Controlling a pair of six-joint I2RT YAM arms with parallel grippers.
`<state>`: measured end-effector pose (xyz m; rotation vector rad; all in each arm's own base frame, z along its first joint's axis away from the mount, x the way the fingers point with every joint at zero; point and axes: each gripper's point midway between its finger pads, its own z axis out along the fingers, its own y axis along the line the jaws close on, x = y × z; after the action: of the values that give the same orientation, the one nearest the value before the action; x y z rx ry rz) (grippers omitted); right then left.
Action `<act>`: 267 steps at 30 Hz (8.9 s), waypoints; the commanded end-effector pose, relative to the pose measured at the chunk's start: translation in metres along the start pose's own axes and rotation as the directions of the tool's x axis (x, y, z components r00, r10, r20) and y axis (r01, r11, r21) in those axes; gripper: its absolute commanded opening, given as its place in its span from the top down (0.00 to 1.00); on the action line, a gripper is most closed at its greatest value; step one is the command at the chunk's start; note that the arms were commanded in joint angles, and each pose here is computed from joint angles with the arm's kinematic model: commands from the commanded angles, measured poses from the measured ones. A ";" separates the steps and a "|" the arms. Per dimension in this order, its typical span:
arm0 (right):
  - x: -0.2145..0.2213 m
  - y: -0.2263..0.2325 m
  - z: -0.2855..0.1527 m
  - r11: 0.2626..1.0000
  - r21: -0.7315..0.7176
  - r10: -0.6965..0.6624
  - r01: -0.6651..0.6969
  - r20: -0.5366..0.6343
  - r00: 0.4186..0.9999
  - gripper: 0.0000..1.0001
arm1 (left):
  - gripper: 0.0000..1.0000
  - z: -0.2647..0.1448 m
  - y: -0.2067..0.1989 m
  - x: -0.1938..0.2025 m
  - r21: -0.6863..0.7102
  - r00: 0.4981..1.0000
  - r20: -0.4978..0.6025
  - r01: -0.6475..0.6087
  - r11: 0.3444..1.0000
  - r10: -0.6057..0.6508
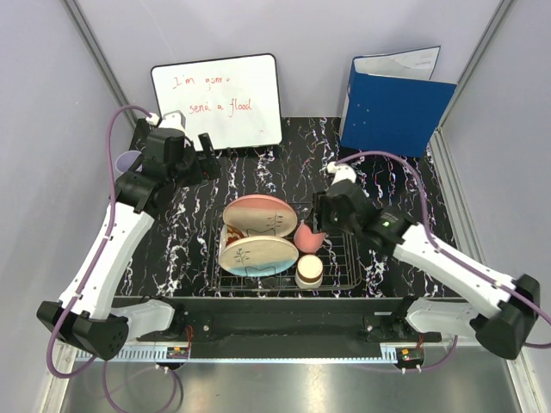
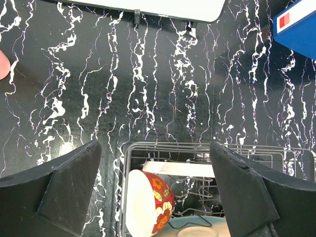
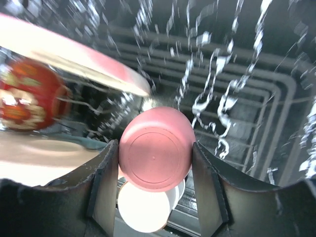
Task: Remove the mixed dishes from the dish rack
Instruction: Pick up the cup from the dish rack, then place the cup at the center of the board, then pick up the cup from the dish rack.
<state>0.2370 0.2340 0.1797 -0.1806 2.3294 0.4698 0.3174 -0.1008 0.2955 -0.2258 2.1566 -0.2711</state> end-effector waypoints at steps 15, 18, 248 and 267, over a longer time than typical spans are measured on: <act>-0.161 -0.012 -0.133 0.883 -0.397 0.439 -0.252 0.504 0.744 1.00 | 0.01 -0.112 -0.156 -0.043 0.927 0.951 0.033 0.086 0.365 -0.308; -0.167 0.016 -0.150 0.749 -0.635 0.554 -0.190 0.443 0.705 1.00 | 0.01 -0.130 -0.164 -0.035 0.981 0.947 -0.032 0.091 0.171 -0.319; -0.132 0.102 -0.206 0.671 -0.739 0.508 0.067 0.523 0.684 1.00 | 0.11 -0.172 -0.208 0.020 0.994 0.983 -0.057 0.072 0.082 -0.174; -0.147 0.124 -0.161 0.593 -0.802 0.495 0.069 0.431 0.755 0.97 | 0.99 -0.177 -0.204 0.029 0.996 0.991 -0.040 0.050 0.072 -0.131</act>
<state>0.2073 0.2864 0.4032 -0.0671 1.3923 1.4472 0.1829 -0.2897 0.4099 0.3805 1.4664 -1.7779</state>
